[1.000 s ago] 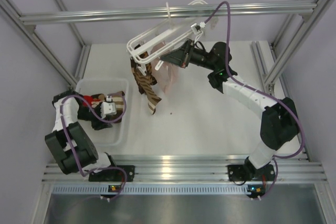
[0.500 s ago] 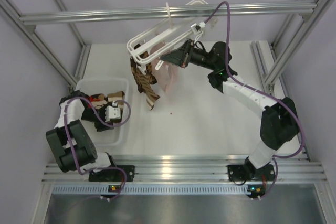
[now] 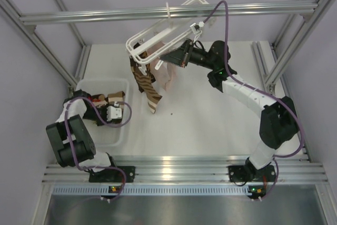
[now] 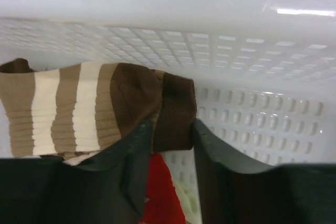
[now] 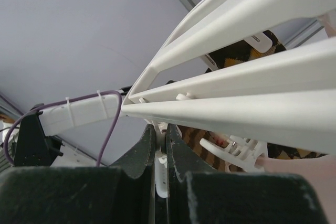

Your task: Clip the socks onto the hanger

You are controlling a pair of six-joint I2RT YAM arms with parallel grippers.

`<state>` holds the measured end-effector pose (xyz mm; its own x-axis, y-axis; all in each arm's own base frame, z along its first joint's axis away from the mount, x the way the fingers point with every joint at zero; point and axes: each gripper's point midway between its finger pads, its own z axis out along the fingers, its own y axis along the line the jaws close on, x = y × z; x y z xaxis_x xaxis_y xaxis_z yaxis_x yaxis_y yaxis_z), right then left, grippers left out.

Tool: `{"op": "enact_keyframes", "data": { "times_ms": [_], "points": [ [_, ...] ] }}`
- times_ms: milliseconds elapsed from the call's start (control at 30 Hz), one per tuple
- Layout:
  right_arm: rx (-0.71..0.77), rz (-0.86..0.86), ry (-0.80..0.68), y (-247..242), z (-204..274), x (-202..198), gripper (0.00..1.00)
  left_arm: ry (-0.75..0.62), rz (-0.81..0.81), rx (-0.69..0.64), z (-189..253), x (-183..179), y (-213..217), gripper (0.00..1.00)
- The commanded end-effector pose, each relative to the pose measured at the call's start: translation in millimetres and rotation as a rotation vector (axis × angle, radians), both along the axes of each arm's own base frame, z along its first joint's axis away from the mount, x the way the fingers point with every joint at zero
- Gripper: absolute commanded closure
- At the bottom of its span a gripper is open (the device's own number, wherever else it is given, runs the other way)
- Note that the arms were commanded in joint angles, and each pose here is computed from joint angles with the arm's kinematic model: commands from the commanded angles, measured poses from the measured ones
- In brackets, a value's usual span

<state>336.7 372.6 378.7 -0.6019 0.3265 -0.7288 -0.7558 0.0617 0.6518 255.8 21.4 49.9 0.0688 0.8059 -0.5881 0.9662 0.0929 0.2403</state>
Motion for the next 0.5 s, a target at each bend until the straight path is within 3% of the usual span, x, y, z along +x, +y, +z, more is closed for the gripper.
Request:
{"op": "enact_keyframes", "data": {
  "times_ms": [0,67,100,167,467],
  "points": [
    [0.011,-0.016,-0.027,-1.9,11.0,6.7,1.0,-0.512,-0.536,0.148,21.5,37.3,-16.9,0.62],
    [0.009,-0.019,-0.032,-1.9,10.2,7.2,1.0,-0.53,-0.533,0.142,24.5,38.4,-19.1,0.69],
    [0.008,-0.019,-0.032,-2.1,10.3,6.9,1.0,-0.533,-0.536,0.137,25.3,38.2,-20.8,0.85],
    [0.007,-0.02,-0.033,-2.3,9.6,6.7,1.0,-0.544,-0.533,0.135,31.3,36.4,-22.5,1.0],
    [-0.004,-0.029,-0.055,-3.0,8.8,7.3,1.0,-0.571,-0.456,0.041,82.9,18.0,-41.9,1.0]
  ]
}}
